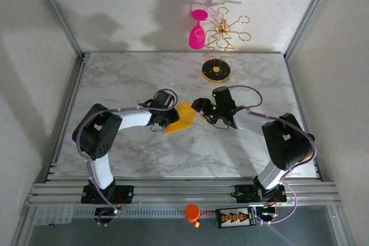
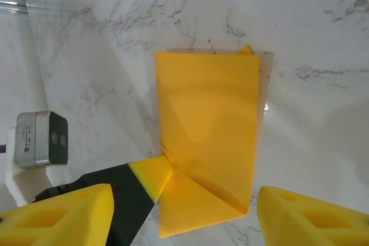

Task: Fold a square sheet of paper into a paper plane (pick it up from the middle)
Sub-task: Move the paper to the center of the table, then fold the wing for the fifth time at the center of the table.

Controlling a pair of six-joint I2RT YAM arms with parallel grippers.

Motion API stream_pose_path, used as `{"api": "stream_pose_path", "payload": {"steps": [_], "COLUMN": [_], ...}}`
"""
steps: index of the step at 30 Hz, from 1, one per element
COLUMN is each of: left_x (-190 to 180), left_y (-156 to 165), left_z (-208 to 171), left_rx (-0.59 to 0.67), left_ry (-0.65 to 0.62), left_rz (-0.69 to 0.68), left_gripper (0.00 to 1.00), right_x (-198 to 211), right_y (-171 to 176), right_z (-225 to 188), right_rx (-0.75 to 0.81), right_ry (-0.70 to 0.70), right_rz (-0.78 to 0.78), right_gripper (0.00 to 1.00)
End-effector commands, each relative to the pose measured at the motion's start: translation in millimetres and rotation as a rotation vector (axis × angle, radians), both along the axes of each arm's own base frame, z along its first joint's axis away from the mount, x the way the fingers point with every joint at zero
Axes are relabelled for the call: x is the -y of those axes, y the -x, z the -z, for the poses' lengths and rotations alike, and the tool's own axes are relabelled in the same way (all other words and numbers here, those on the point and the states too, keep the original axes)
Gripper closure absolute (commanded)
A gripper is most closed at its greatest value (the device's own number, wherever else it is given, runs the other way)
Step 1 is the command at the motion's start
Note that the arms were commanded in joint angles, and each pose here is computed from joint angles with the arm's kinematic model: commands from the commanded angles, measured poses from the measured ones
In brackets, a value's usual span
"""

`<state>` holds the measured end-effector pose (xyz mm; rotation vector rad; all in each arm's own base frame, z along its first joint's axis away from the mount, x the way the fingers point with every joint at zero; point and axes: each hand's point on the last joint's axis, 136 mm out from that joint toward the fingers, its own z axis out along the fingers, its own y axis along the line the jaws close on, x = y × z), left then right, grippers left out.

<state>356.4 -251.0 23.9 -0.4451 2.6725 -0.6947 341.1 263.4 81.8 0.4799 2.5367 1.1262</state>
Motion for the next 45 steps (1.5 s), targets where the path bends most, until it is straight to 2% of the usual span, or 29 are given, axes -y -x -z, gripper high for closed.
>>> {"api": "stream_pose_path", "payload": {"steps": [1,7,25,35,45], "left_x": [9.1,7.6,-4.0,-19.4,-29.4], "left_y": [-2.8,4.4,14.8,21.3,29.5], "left_z": [-36.0,-42.3,-4.3,18.7,32.0], "left_rx": [0.047,0.049,-0.034,-0.071,-0.116], "left_ry": [0.052,0.072,-0.009,-0.075,-0.09], "left_rz": [0.006,-0.004,-0.026,-0.075,-0.116], "left_gripper": [0.81,0.81,0.91,0.94,0.95], "right_x": [2.8,-0.9,-7.2,-17.6,-36.5], "right_y": [3.9,5.0,7.9,14.7,28.8], "right_z": [11.4,14.7,20.7,22.7,31.8], "right_rx": [-0.049,-0.063,-0.088,-0.108,-0.162], "right_ry": [0.014,0.005,-0.013,0.003,0.016], "right_rz": [0.029,0.017,-0.013,-0.059,-0.125], "right_gripper": [0.33,0.33,0.33,0.43,0.46]}}
